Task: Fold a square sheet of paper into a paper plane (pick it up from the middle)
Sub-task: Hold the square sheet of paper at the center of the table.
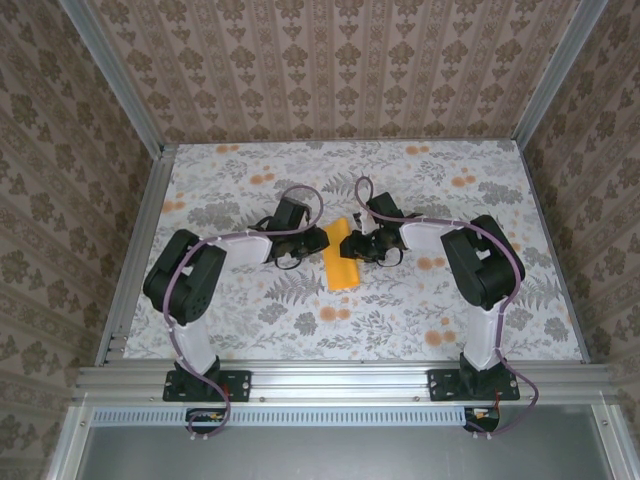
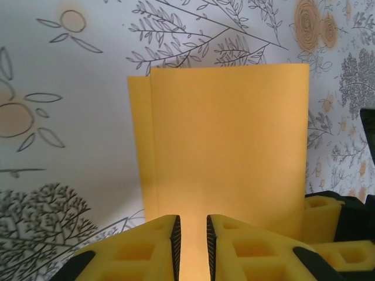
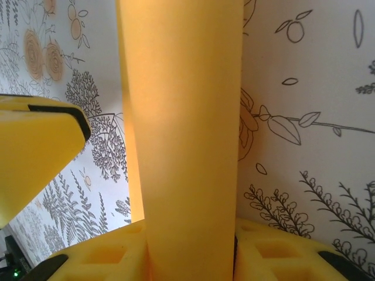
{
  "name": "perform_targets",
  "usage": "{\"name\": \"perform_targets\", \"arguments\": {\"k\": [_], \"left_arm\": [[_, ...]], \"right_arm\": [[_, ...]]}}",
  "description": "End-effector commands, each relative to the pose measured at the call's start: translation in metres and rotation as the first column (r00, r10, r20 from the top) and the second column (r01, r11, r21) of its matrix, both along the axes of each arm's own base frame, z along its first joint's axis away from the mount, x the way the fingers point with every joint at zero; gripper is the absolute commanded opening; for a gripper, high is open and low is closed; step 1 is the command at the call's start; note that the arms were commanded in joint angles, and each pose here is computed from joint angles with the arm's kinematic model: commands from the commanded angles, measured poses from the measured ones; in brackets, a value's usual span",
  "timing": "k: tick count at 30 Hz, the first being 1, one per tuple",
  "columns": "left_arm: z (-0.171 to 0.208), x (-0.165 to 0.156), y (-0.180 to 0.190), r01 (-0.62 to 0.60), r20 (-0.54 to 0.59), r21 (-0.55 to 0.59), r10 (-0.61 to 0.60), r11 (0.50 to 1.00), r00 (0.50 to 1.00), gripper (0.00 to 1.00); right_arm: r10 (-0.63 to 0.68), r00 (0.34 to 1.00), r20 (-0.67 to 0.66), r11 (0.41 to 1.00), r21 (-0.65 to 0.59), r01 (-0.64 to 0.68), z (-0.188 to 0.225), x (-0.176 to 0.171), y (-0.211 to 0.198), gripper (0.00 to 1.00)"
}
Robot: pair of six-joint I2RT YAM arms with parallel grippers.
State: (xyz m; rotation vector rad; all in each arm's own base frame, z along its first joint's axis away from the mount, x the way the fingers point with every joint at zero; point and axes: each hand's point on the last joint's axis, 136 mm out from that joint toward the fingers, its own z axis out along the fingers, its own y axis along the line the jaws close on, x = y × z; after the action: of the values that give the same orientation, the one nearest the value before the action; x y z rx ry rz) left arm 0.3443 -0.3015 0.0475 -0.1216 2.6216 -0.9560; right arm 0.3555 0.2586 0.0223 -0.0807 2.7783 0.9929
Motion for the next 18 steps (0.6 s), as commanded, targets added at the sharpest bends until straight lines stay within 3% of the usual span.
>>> {"name": "perform_targets", "arguments": {"k": [1, 18], "left_arm": [[0.008, 0.005, -0.013, 0.016, 0.006, -0.045, -0.016, 0.999, 1.0, 0.21], [0.029, 0.007, 0.036, -0.105, 0.054, 0.0, 0.105, 0.994, 0.993, 0.26]], "right_arm": [[0.024, 0.998, -0.056, 0.997, -0.065, -0.028, -0.019, -0.011, -0.009, 0.35], [0.117, 0.99, -0.085, 0.978, -0.162, -0.129, -0.036, -0.018, -0.02, 0.34]]}}
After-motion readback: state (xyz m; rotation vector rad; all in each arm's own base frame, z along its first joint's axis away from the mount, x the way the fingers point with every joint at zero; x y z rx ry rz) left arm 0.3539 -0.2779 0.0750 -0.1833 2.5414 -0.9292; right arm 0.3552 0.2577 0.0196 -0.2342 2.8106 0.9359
